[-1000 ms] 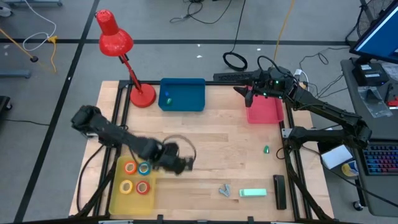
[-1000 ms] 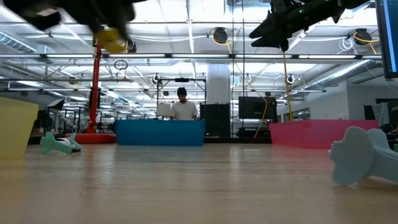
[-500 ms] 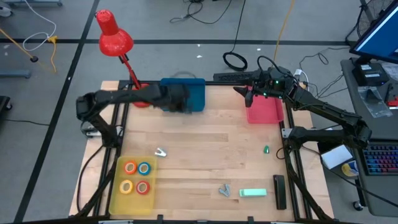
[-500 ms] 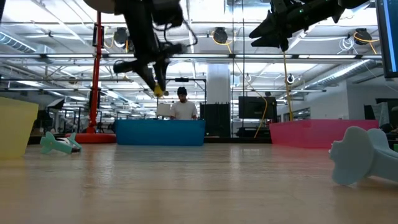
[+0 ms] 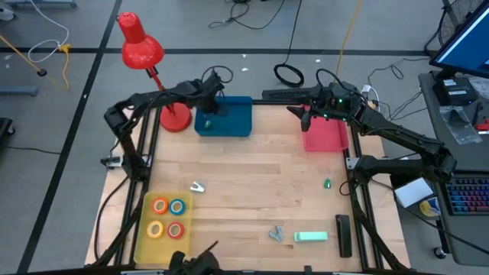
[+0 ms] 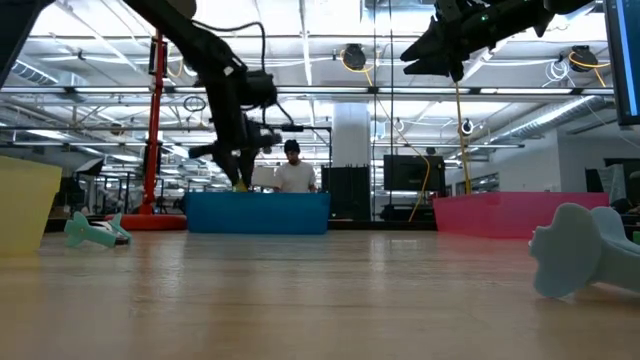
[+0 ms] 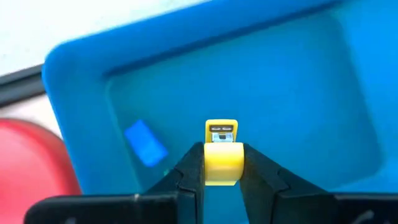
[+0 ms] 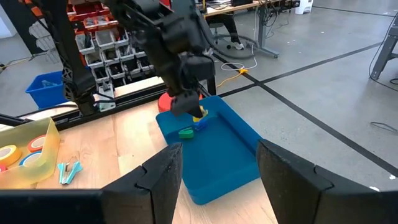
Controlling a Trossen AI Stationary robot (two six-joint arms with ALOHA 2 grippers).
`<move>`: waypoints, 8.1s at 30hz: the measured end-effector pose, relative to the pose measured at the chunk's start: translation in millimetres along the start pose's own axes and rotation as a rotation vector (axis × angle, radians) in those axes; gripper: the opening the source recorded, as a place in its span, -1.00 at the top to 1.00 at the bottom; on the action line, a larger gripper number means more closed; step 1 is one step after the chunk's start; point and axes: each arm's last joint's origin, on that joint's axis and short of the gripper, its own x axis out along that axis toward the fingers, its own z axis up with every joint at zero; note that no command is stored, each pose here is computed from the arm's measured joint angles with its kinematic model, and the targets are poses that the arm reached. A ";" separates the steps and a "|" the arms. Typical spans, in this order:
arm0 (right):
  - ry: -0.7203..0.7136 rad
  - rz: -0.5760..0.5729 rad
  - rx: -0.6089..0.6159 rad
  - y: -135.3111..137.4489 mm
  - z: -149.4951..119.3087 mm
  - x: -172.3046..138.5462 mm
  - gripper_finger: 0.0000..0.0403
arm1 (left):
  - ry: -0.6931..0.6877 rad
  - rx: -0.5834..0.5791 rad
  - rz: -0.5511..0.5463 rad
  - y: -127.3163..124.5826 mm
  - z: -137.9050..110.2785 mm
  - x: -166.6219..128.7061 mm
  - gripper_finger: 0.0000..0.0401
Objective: Pick and place Stapler, Stapler remover, tape
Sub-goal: Put the yellow stapler into the blue bin, then put the green stapler into the blue bin
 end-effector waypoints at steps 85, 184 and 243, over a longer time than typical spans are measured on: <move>0.678 -0.076 0.379 41.7 -29.0 -85.0 0.03 | -0.274 0.505 -0.417 -94.1 -126.2 -167.2 0.01; 1.130 -1.114 1.156 87.7 -210.3 -49.3 0.03 | -0.578 0.434 -0.847 54.1 -227.3 -156.7 0.01; 0.025 -0.026 1.140 92.6 -63.9 49.5 0.72 | -0.725 0.339 -0.834 43.3 -217.7 -162.6 0.01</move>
